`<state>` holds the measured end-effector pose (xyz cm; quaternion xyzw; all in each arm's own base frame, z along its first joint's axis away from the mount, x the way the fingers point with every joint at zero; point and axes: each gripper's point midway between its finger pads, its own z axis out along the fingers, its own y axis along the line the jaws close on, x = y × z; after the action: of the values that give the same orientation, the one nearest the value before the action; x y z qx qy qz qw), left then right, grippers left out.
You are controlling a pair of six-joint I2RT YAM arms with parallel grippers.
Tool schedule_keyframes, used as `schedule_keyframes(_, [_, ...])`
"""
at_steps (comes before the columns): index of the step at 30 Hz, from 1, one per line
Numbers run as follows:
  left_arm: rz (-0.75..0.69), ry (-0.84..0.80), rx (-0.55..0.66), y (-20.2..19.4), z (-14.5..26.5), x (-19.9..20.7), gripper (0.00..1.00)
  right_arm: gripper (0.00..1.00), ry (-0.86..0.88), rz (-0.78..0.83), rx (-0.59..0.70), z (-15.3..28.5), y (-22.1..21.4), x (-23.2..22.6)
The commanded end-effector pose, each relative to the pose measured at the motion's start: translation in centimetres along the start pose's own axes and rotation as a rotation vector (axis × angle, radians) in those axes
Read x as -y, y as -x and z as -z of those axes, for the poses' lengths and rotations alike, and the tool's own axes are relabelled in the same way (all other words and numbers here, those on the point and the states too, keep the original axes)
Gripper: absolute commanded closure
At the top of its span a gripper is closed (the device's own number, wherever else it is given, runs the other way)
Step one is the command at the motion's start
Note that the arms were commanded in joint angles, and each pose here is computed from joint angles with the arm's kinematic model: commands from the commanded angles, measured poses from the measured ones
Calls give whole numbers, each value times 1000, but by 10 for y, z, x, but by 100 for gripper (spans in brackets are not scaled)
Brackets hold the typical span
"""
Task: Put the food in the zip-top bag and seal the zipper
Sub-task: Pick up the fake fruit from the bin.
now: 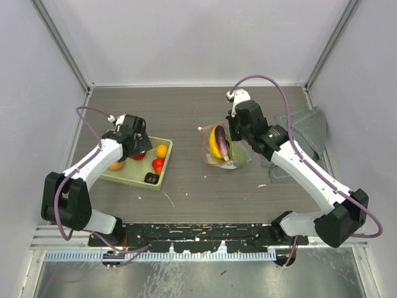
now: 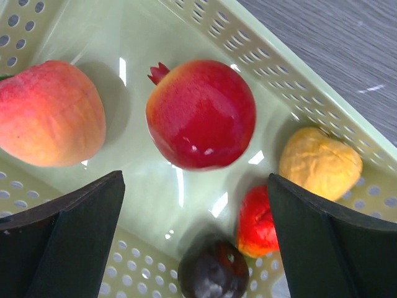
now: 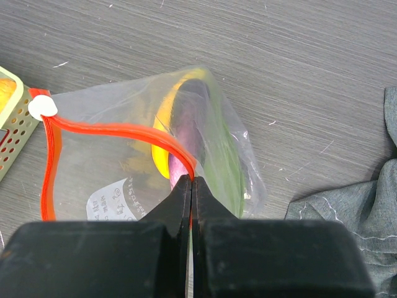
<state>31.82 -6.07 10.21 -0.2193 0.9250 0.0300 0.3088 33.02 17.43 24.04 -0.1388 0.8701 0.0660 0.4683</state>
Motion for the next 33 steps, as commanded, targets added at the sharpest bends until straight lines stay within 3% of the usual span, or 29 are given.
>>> schedule_keyframes(1, [46,-10,87,34,-12,9,2,100,13,-23,97,12,26,1])
schedule_keyframes(15, [80,-18,-19,26,-71,16,0,100,56,-11,70,7,21,-8])
schedule_keyframes(20, [79,-24,-24,23,-68,15,11,100,56,-11,68,8,20,-8])
schedule_keyframes(27, [99,-66,3,26,-47,14,43,100,67,-14,69,9,21,-10])
schedule_keyframes(33, [115,-157,14,25,-20,20,50,100,81,-20,70,10,21,-12])
